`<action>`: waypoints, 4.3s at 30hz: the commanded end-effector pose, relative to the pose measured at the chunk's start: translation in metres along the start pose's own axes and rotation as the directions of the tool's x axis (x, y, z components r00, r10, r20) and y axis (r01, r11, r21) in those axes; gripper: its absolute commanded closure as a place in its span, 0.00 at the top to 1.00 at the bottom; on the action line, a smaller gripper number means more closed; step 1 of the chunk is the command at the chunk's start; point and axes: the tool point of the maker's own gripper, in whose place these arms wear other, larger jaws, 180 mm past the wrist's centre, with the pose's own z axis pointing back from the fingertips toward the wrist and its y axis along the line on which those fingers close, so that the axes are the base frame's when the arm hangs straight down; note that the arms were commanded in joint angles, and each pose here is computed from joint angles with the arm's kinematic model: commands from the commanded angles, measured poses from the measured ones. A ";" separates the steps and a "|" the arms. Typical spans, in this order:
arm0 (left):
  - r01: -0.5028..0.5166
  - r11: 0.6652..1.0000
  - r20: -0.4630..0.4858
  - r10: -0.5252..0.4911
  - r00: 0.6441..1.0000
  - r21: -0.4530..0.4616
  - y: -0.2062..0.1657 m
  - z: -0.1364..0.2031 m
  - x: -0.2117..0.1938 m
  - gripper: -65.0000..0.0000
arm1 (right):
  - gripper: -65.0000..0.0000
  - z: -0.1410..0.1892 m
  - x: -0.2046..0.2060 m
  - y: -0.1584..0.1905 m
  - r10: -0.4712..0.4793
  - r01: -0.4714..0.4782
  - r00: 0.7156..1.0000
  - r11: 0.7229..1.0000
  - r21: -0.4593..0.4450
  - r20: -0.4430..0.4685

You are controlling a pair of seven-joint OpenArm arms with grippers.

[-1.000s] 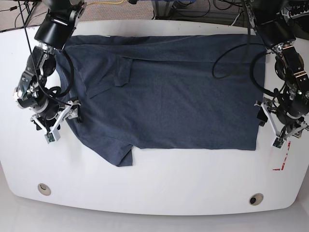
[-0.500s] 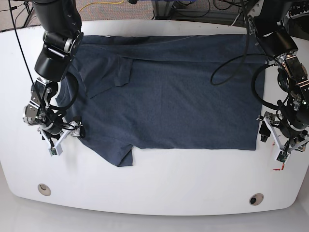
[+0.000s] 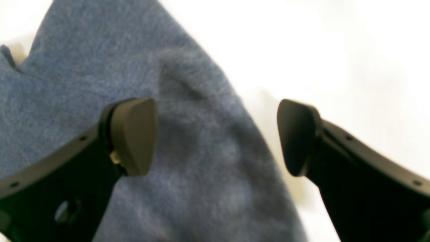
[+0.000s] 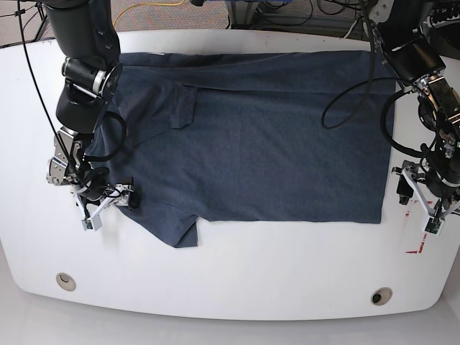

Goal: Layout the t-shirt on the table in an organized manner, then fold the t-shirt properly
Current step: 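Move both grippers toward the shirt's hem edge and open them, then grasp the hem edge of the navy shirt with both grippers, then lift the hem with both grippers and fold it over toward the collar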

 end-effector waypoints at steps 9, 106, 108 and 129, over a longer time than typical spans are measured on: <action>-0.039 0.999 0.034 0.040 0.999 -0.028 0.008 -0.013 0.012 0.69 | 0.64 -0.004 0.015 0.005 -0.024 0.023 0.998 0.999 0.023 0.057; -0.443 0.859 0.078 0.476 0.876 -0.257 -0.053 -0.144 0.033 0.00 | 0.00 0.007 0.022 0.022 0.168 -0.168 0.985 0.986 -0.003 0.033; -0.421 0.864 0.080 0.457 0.886 -0.274 -0.059 -0.141 0.036 0.00 | 0.00 0.011 0.026 0.021 0.181 -0.180 0.983 0.984 -0.011 0.032; -0.223 0.944 0.149 0.264 0.953 -0.243 -0.047 -0.087 0.046 0.00 | 0.00 0.071 0.045 0.021 0.374 -0.370 0.927 0.915 -0.161 -0.010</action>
